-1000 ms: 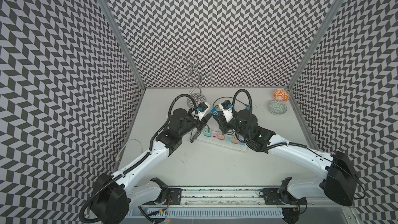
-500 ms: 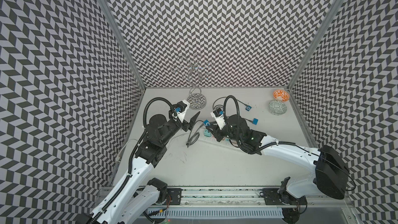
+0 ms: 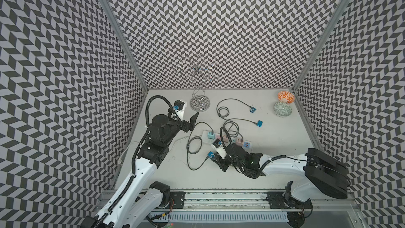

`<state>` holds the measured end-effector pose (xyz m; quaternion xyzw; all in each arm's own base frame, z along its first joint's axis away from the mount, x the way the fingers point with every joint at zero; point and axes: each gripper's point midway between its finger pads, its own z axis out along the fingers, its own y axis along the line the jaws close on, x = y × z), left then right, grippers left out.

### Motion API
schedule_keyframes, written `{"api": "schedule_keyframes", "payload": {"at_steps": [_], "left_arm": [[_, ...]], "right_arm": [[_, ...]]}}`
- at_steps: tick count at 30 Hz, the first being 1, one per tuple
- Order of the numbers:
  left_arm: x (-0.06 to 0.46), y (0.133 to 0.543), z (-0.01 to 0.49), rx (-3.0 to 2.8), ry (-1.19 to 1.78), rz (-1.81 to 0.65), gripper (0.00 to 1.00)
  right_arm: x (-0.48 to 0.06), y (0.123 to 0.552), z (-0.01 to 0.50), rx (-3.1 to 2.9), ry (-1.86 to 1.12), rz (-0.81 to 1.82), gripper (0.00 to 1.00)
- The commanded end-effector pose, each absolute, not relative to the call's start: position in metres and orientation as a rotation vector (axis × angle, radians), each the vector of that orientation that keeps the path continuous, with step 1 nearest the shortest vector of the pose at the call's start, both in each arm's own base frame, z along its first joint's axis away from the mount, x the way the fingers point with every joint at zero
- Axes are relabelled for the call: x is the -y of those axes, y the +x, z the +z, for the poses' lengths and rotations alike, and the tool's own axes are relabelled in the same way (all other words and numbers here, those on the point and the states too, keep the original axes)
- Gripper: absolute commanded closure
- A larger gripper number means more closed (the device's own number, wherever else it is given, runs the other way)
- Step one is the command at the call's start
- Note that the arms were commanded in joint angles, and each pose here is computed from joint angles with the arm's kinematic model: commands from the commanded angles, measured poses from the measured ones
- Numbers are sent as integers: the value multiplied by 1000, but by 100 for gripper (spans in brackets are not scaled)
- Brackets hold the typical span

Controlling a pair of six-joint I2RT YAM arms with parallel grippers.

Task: Charge mp3
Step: Place the MP3 player at the center of the board.

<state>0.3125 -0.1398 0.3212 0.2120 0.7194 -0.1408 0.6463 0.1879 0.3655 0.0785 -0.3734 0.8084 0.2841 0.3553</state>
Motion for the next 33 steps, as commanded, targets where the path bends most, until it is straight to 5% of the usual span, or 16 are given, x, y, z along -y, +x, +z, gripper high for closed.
{"api": "schedule_keyframes", "payload": {"at_steps": [1, 11, 18, 25, 33], "left_arm": [[137, 315, 317, -1660, 455, -326, 14], [130, 328, 317, -1691, 414, -342, 12], [129, 338, 309, -1714, 406, -354, 11], [128, 349, 307, -1713, 401, -346, 10], [101, 374, 316, -1677, 291, -316, 9]], "right_arm": [[-378, 196, 81, -1991, -963, 742, 94], [-378, 206, 46, -1987, -1021, 631, 84], [-374, 208, 44, -1978, -1062, 589, 49], [-381, 212, 75, -1902, -1118, 592, 33], [-378, 247, 184, -1723, -1014, 586, 27]]}}
